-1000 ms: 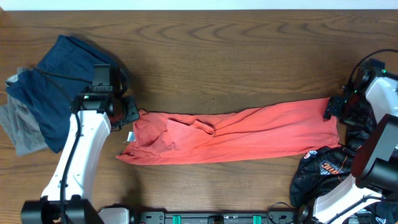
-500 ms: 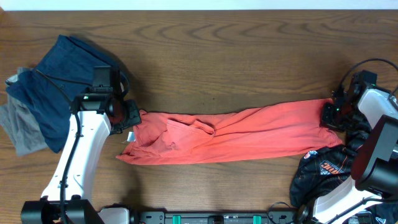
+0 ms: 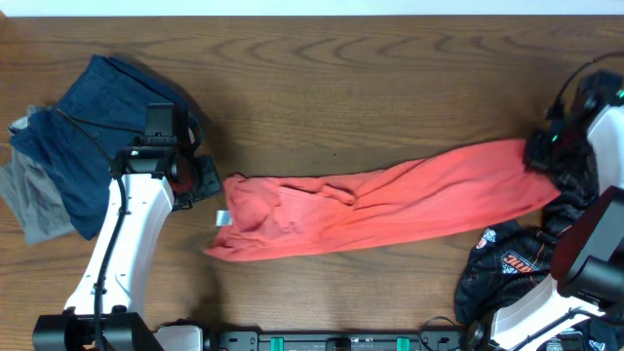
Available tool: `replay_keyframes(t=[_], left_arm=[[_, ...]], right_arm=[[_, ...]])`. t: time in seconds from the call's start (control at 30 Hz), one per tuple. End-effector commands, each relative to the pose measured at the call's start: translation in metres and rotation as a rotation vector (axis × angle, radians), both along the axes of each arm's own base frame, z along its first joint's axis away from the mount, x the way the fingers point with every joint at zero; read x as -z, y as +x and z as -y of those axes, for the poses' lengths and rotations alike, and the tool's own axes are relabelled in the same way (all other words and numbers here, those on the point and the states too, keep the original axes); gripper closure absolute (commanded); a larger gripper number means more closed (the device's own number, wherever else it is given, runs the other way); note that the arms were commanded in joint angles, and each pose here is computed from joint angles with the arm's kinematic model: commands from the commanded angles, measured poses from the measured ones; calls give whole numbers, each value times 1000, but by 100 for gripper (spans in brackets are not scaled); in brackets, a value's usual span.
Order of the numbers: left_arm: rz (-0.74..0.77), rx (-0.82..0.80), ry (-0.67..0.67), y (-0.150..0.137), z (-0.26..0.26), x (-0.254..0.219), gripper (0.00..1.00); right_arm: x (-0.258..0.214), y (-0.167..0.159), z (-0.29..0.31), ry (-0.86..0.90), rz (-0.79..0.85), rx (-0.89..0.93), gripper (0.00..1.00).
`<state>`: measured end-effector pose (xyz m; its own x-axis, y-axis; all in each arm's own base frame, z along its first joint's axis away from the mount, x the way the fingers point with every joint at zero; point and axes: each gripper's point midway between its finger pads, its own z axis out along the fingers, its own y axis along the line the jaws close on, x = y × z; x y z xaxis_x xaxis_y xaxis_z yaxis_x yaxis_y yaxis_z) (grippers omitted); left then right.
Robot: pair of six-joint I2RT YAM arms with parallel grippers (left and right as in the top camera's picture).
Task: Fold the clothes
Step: 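Grasp the strip's right end with the right gripper and fold it leftward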
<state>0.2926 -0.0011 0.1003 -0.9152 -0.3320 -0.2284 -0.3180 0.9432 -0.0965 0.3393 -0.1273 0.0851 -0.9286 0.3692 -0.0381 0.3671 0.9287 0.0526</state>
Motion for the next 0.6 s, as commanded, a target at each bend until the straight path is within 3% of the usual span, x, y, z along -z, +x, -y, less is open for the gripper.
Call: replay_keyframes(t=[0.0, 0.57], left_arm=[[7, -5, 0, 2, -1, -2, 49], [6, -5, 0, 2, -1, -2, 48]], right_arm=[[-19, 1, -4, -11, -7, -4, 99], [1, -13, -178, 22, -128, -404, 98]])
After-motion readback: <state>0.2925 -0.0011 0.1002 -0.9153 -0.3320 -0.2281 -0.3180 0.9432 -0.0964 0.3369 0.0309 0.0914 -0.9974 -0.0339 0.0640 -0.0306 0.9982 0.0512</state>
